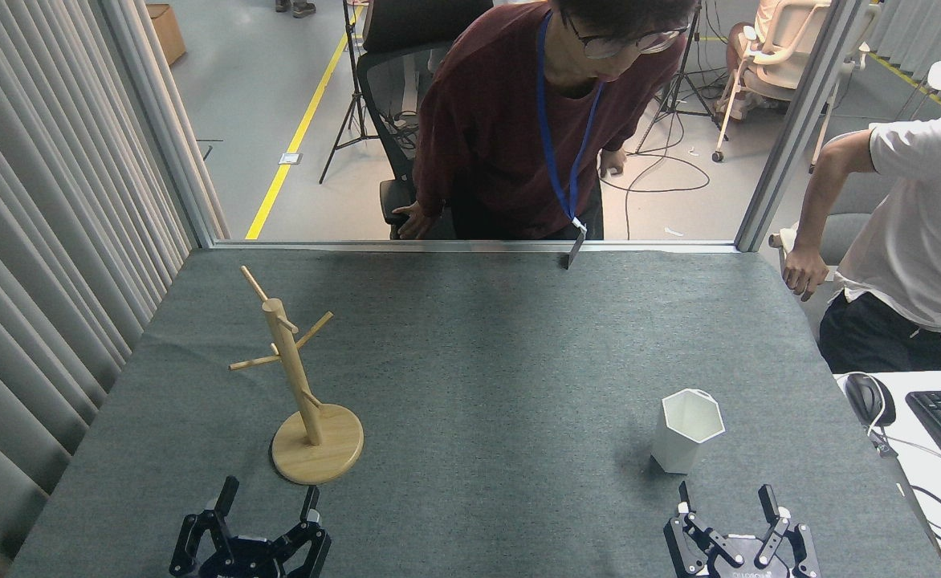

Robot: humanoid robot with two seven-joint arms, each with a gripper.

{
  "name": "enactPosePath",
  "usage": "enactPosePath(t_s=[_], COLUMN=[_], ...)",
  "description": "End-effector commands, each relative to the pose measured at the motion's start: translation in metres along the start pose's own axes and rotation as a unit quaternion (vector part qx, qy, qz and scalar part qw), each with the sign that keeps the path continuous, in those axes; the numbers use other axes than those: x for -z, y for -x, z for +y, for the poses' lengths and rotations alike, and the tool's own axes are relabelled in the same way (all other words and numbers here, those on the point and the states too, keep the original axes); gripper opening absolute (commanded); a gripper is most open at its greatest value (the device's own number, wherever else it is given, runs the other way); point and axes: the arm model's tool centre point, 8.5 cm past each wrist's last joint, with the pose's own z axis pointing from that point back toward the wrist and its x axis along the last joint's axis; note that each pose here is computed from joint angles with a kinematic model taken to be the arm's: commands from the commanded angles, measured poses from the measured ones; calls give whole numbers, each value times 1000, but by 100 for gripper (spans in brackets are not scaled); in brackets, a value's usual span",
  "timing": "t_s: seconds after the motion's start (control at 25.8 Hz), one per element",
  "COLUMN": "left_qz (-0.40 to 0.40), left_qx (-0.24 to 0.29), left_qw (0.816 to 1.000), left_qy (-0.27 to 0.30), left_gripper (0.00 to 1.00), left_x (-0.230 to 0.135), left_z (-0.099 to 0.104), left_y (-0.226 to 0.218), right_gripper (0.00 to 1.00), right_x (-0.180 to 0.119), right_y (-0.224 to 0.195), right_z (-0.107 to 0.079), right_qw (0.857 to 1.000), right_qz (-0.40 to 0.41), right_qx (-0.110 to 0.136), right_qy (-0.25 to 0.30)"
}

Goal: Hang cup on storage rack
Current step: 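Move the right gripper forward around the white hexagonal cup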

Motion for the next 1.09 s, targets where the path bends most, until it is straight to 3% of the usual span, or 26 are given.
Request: enactPosePath(t_s=[0.0,0.12,0.74,1.05], left_qz=[1,4,6,7], left_qx=[0,-1,-3,-2], left_qw=[1000,1000,1000,1000], left_qy=[0,1,1,-2], left_gripper=[99,99,99,99], left_x=[0,1,0,0], left_z=[0,-1,-4,-2], left_y=[0,0,0,1], right_gripper=[98,98,98,98], right_x=[1,3,79,84], right_y=[4,5,4,-2], right_z=[12,16,23,29], right_qw=[1000,1000,999,999], right_qz=[6,7,23,20], right_qx=[-3,-4,-9,-7], right_qy=[-17,-23,-33,-44])
